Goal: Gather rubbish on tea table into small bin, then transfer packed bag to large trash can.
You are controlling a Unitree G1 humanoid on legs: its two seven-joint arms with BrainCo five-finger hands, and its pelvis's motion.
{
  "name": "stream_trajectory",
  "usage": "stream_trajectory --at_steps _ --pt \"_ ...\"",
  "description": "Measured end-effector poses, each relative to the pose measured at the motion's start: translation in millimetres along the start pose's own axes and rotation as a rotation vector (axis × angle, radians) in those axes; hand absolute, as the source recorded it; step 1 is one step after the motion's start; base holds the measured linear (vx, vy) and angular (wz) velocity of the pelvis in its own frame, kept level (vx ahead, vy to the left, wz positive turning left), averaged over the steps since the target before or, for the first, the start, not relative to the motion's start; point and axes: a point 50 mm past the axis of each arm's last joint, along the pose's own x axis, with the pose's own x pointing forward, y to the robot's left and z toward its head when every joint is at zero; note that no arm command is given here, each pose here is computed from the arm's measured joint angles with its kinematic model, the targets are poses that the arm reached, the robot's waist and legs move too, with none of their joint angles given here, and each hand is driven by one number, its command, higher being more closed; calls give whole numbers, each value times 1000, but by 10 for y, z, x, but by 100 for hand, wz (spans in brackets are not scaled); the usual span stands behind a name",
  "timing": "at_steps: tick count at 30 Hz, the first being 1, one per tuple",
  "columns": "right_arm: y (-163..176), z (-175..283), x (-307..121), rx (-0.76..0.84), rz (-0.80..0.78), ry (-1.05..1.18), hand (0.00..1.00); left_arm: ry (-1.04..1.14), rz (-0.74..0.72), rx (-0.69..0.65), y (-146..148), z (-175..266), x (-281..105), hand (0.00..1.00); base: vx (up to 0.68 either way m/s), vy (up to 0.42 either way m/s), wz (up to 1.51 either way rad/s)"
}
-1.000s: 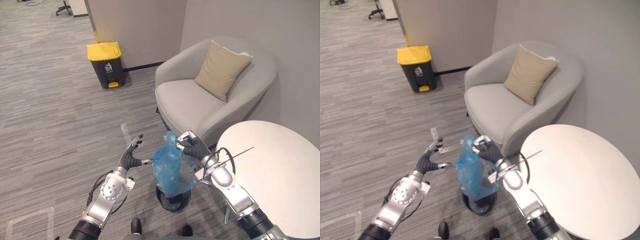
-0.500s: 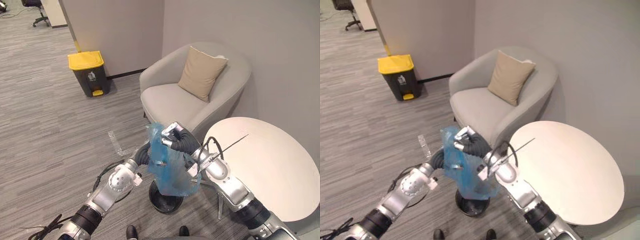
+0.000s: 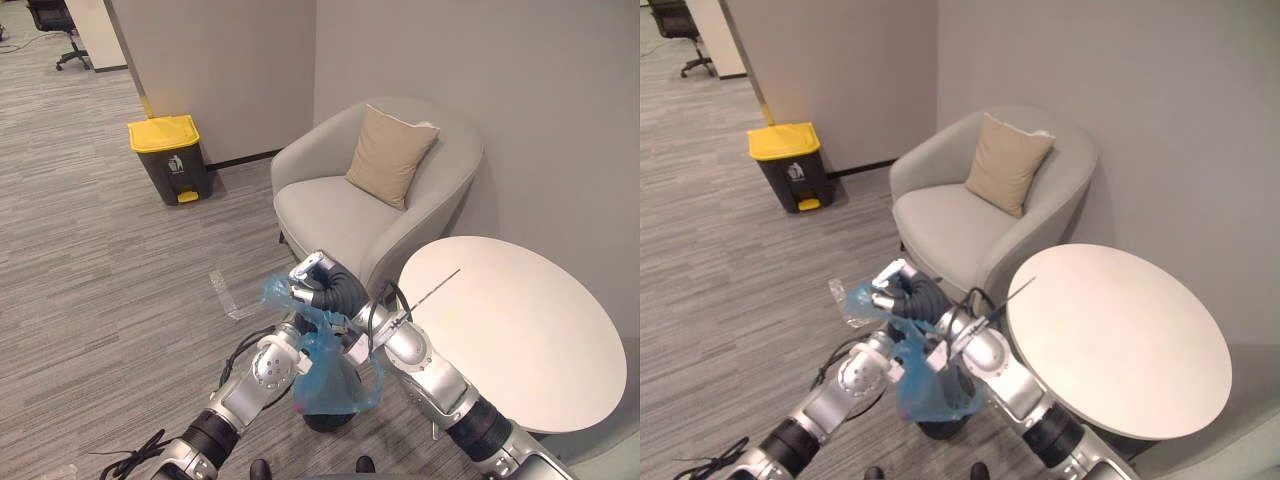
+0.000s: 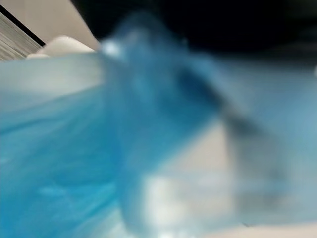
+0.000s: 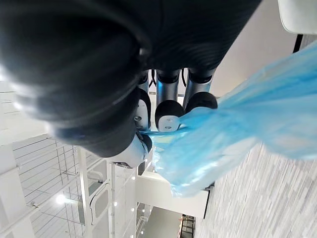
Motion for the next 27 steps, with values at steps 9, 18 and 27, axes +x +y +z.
stream_trajectory --at_steps 9,18,27 --pt "14 -17 1 31 4 13 100 42 1 -26 -82 -65 4 100 15 -7 -1" --pt "32 -100 23 15 -13 35 100 73 13 -73 -78 -112 -28 100 8 -4 0" --pt "-15 -341 -111 -142 -57 145 0 131 19 -103 -83 -211 -103 100 0 0 0"
